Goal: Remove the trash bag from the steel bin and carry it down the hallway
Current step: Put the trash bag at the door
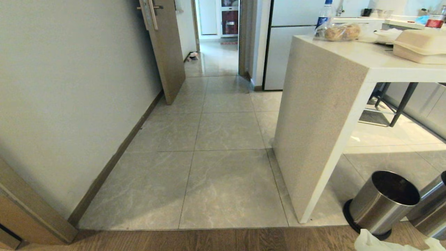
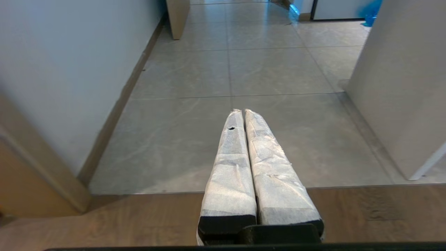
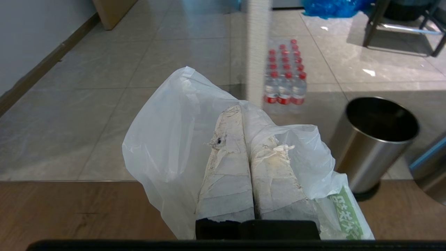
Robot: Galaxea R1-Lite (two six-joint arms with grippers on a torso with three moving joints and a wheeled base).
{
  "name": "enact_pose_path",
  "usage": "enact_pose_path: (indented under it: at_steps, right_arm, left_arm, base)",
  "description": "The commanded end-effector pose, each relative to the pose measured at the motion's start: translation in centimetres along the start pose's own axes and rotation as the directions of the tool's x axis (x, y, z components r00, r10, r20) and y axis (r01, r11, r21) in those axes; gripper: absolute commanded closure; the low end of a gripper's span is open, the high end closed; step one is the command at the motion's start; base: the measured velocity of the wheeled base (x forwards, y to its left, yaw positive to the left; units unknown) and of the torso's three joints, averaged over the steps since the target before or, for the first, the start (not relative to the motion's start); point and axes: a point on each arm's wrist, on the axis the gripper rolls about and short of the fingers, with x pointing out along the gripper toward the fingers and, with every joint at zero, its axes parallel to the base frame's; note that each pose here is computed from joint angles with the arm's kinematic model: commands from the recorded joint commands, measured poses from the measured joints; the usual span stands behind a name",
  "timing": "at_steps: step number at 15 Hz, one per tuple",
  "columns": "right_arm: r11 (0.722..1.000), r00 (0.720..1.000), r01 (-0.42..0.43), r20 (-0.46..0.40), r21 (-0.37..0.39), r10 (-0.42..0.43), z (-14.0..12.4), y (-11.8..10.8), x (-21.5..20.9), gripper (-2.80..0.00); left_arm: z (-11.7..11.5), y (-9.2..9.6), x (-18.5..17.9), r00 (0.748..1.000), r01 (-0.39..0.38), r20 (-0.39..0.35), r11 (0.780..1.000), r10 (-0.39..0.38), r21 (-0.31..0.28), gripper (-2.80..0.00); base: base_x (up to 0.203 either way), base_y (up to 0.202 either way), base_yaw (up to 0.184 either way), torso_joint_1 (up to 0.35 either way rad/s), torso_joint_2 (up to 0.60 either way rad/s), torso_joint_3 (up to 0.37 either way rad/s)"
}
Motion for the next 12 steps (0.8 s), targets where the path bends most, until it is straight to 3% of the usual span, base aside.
enact_pose_path:
  at_steps: [1, 3, 7, 12]
  right_arm:
    - [1.000, 1.000, 0.000, 0.001, 0.000, 0.000, 0.00, 0.00, 0.00, 0.00]
    - [1.000, 1.000, 0.000, 0.001, 0.000, 0.000, 0.00, 0.00, 0.00, 0.00]
    - [1.000, 1.000, 0.000, 0.001, 0.000, 0.000, 0.00, 0.00, 0.00, 0.00]
    - [1.000, 1.000, 0.000, 0.001, 0.000, 0.000, 0.00, 0.00, 0.00, 0.00]
  left_arm:
    - [0.01, 0.00, 0.00, 1.000, 0.000, 0.001, 1.000, 0.000, 0.003, 0.00]
    - [0.02, 0.00, 0.00, 1.000, 0.000, 0.002, 1.000, 0.000, 0.002, 0.00]
    - [0.02, 0.00, 0.00, 1.000, 0.000, 0.003, 1.000, 0.000, 0.004, 0.00]
    - [0.02, 0.00, 0.00, 1.000, 0.000, 0.003, 1.000, 0.000, 0.003, 0.00]
  base:
    - [0.000, 0.193, -0.001, 0.002, 0.01, 0.002]
    - [0.000, 0.164, 0.002, 0.002, 0.00, 0.008]
    - [0.019, 0.001, 0.000, 0.001, 0.00, 0.001]
    - [0.185, 0.000, 0.002, 0.002, 0.00, -0.001]
